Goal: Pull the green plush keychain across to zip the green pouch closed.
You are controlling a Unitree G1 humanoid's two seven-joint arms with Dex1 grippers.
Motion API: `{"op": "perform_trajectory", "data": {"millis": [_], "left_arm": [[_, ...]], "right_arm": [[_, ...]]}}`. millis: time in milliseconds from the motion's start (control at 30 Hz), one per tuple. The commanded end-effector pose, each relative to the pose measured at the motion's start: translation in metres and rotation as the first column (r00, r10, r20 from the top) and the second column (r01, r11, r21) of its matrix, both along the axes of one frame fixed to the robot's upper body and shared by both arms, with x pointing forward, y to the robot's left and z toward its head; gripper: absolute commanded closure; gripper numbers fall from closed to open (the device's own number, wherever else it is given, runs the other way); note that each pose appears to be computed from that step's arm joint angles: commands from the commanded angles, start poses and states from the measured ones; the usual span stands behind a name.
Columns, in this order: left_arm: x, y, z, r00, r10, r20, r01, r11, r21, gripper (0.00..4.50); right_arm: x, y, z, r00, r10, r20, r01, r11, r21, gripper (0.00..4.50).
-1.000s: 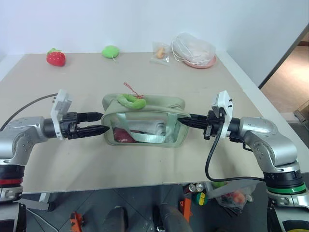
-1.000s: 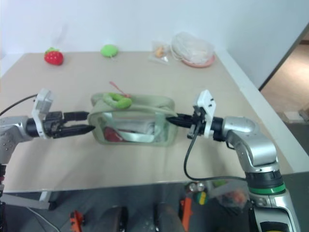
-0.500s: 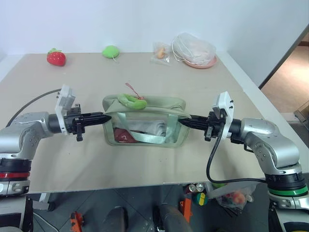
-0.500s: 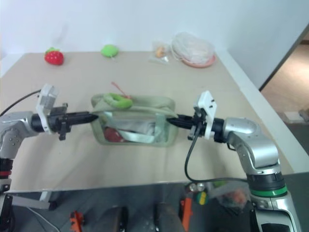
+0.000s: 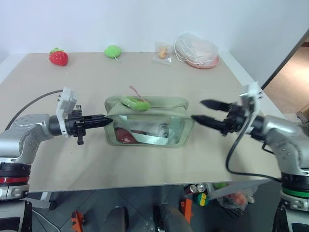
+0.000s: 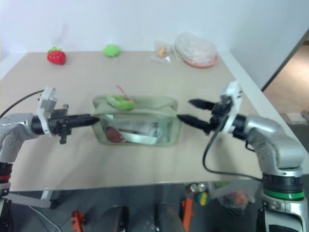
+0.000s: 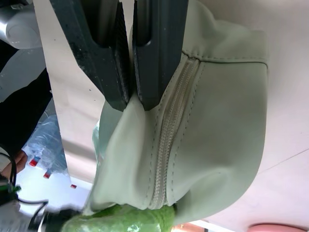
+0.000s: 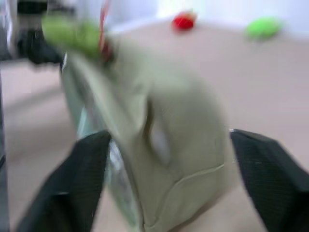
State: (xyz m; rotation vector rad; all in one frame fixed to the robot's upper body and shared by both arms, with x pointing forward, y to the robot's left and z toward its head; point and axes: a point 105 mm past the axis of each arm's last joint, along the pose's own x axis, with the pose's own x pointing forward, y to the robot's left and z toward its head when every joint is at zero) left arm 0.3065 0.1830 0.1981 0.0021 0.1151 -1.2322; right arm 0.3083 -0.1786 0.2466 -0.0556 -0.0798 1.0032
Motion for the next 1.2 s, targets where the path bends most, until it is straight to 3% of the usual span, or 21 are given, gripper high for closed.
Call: {"op": "perform_trajectory", "data": {"millis": [33,233,500,833,1200], "left_arm": [[-0.003,-0.003,-0.001,1.000,-0.015,0.002,0.015,1.000,0.011,4.50],[-0.001,-0.005,-0.002,1.000,-0.019,0.004,0.019,1.000,0.011,4.50],[0.001,-0.008,-0.002,1.000,-0.022,0.014,0.022,1.000,0.002,4.50],[-0.003,-0.007,-0.004,1.000,-0.007,0.009,0.007,1.000,-0.005,4.50],[-0.002,-0.007,-0.006,1.000,0.004,0.000,-0.004,1.000,-0.018,4.50]], "right_arm": [[-0.007,0.010,0.035,0.993,0.051,0.107,-0.055,0.998,0.037,0.41],[-0.007,0.077,0.026,0.955,0.262,0.137,-0.242,0.959,-0.147,0.41],[0.007,0.134,0.009,0.887,0.433,0.163,-0.347,0.855,-0.385,0.41],[0.013,0.150,0.012,0.854,0.488,0.181,-0.389,0.830,-0.400,0.41],[0.000,0.147,0.034,0.836,0.516,0.185,-0.464,0.846,-0.263,0.41]]}}
